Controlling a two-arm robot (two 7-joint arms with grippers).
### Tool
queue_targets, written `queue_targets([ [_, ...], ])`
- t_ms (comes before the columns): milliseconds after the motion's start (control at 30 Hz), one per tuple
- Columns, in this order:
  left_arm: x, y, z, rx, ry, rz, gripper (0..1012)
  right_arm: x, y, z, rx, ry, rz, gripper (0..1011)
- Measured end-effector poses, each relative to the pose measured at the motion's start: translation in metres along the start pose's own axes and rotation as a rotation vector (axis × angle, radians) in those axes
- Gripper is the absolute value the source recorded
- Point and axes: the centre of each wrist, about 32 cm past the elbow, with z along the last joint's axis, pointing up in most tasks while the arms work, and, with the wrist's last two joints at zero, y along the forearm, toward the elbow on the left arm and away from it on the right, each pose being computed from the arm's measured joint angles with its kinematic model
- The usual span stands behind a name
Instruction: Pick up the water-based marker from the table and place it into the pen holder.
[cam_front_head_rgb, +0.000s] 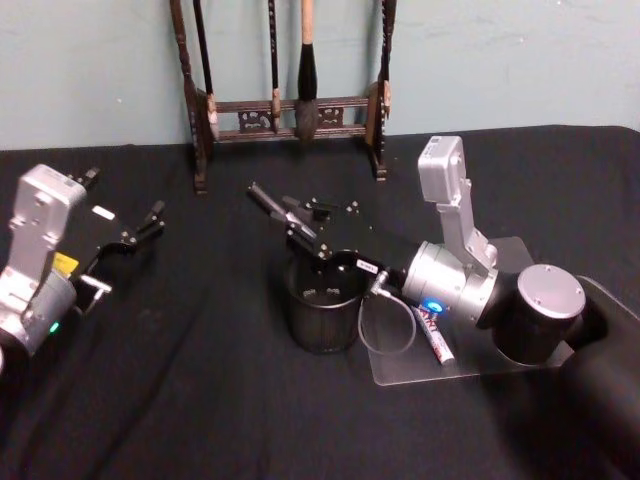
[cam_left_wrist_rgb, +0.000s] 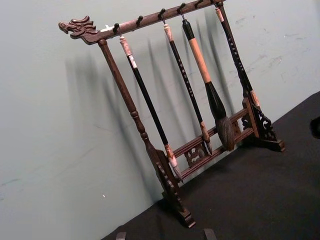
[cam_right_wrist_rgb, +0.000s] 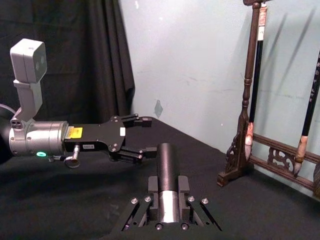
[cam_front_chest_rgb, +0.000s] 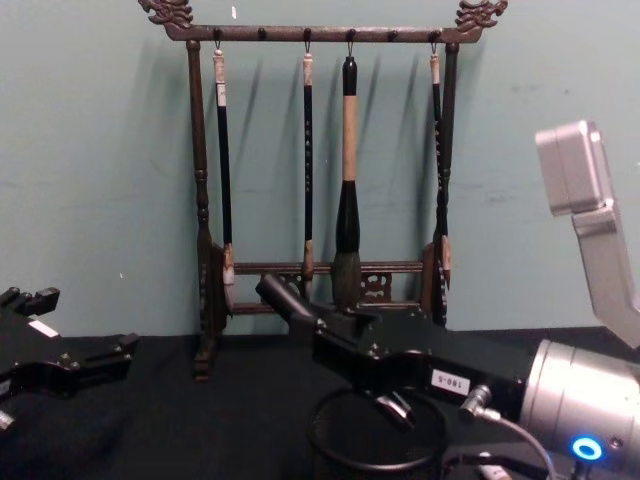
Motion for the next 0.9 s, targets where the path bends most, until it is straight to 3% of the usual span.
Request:
queue_targets([
  [800, 0.0, 0.0, 0.0, 0.0, 0.0, 0.0, 1001, -0.0016, -0.0024, -0.002, -0.021, -0.005, -0.007, 227],
  [900, 0.0, 0.0, 0.0, 0.0, 0.0, 0.0, 1001, -0.0015, -0.0025, -0.002, -0.021, -0.005, -0.007, 272],
])
